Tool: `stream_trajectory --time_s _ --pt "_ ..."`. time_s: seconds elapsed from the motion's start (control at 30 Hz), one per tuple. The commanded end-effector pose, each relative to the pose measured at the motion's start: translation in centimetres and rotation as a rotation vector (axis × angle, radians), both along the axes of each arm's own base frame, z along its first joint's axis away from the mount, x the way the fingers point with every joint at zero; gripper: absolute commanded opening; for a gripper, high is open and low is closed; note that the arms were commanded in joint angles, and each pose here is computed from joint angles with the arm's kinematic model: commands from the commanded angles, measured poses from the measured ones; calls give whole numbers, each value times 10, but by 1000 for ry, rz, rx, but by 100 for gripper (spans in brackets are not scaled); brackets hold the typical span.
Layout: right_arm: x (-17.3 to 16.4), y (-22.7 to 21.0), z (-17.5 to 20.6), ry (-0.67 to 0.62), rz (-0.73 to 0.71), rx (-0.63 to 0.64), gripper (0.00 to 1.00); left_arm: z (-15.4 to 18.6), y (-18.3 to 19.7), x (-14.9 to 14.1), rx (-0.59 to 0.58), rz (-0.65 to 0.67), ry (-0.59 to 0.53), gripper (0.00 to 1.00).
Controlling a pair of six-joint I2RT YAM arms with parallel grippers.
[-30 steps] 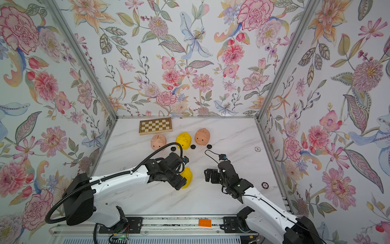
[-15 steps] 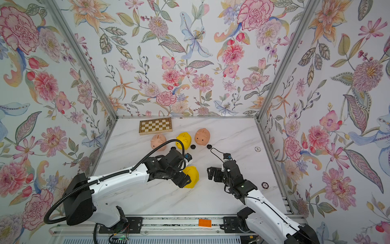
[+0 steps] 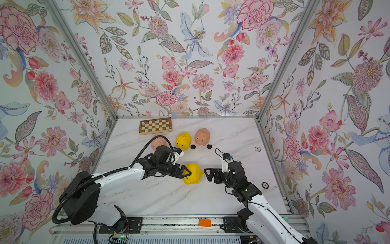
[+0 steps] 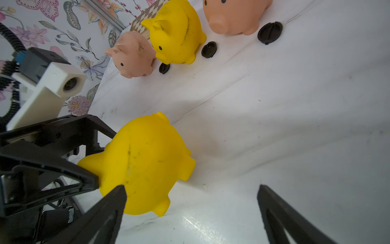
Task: Open piggy banks
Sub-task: Adjust the piggy bank at the center of the board.
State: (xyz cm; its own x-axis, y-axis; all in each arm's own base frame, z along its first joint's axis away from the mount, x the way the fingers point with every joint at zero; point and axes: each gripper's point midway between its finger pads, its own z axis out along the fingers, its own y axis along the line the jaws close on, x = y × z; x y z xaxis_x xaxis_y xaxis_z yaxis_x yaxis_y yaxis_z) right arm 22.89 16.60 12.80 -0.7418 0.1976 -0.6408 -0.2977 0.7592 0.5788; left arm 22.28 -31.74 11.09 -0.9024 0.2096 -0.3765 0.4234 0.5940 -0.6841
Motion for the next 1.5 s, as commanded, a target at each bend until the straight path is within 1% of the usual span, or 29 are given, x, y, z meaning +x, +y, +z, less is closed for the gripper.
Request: stream_trajectory --time_s 0.0,0.07,0.1,0.13,0.23,0.47,0.87,0.97,1.07,1.17,1.37,1.47 --pt "-5 10 5 -1 43 83 99 31 -6 -2 -158 6 5 80" --pt "-9 16 7 -1 69 114 99 30 -2 -1 -170 25 10 82" --pt "-10 18 8 -4 75 122 99 30 1 0 -168 35 5 86" --pt "-11 19 9 -8 78 127 99 28 3 0 -159 42 4 92" --pt "-13 22 9 -13 88 130 99 22 10 1 -142 60 -1 99" --pt "-16 28 -1 24 90 131 99 13 19 5 -107 79 -13 99" --pt "-30 43 -20 71 110 112 99 2 22 7 -75 51 -27 99" --pt "-32 49 -21 77 120 119 99 0 24 11 -56 62 -42 99" --pt "-33 54 -25 89 124 115 98 -1 28 16 -33 78 -80 99" --pt "-31 55 -32 100 102 111 97 3 26 21 -49 75 -127 99" --pt "-30 52 -40 103 74 109 89 1 19 29 -28 43 -195 99" --pt "-31 53 -41 79 86 104 82 -3 16 35 -13 41 -218 99"
